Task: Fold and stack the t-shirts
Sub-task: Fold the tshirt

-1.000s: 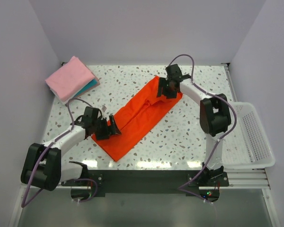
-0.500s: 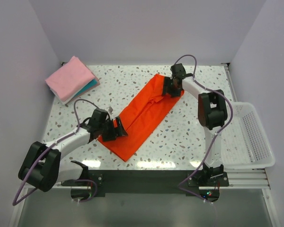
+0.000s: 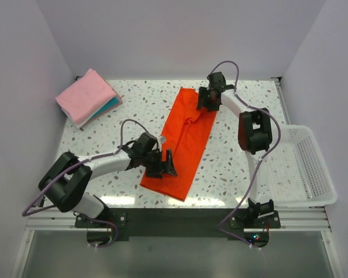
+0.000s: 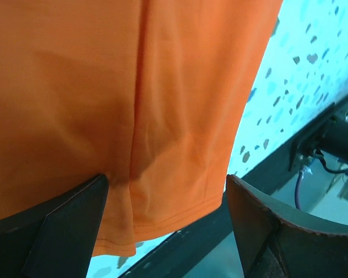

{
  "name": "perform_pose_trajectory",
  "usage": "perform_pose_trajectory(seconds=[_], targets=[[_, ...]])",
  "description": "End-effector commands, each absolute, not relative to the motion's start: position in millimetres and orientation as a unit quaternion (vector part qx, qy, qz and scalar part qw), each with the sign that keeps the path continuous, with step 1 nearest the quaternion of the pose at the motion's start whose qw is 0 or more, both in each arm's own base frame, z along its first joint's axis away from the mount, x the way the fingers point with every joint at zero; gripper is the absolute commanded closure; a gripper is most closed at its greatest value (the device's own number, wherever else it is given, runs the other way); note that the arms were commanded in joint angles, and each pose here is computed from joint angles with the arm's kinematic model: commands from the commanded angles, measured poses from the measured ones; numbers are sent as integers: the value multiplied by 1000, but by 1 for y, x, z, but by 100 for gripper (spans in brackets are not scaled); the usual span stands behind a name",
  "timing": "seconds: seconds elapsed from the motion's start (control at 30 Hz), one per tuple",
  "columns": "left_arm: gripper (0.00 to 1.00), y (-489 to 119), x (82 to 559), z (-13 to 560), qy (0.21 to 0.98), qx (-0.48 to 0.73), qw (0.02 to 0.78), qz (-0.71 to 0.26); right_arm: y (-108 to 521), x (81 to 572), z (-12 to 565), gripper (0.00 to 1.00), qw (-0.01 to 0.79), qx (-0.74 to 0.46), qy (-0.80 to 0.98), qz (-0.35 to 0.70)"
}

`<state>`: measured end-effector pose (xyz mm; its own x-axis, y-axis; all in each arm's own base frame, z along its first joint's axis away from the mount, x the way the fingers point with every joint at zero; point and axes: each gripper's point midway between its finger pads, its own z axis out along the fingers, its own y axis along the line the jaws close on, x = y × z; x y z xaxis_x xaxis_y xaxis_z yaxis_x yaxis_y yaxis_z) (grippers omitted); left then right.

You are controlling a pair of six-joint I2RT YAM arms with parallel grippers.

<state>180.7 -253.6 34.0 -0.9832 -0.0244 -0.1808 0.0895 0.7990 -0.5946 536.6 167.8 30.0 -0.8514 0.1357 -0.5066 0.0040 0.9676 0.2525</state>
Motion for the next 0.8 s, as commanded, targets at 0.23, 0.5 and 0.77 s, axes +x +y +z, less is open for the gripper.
perform_pose_trajectory(seconds=[0.23, 0.5, 0.77], targets=[[11, -315, 156, 28, 938, 114, 24, -326, 172, 532, -23, 36, 207, 28, 970, 121], [8, -325, 189, 82, 929, 123, 113, -331, 187, 536, 32, 36, 258, 3, 950, 174], [4, -301, 204, 117, 926, 128, 192, -299, 192, 528, 125, 36, 332, -7, 922, 200]])
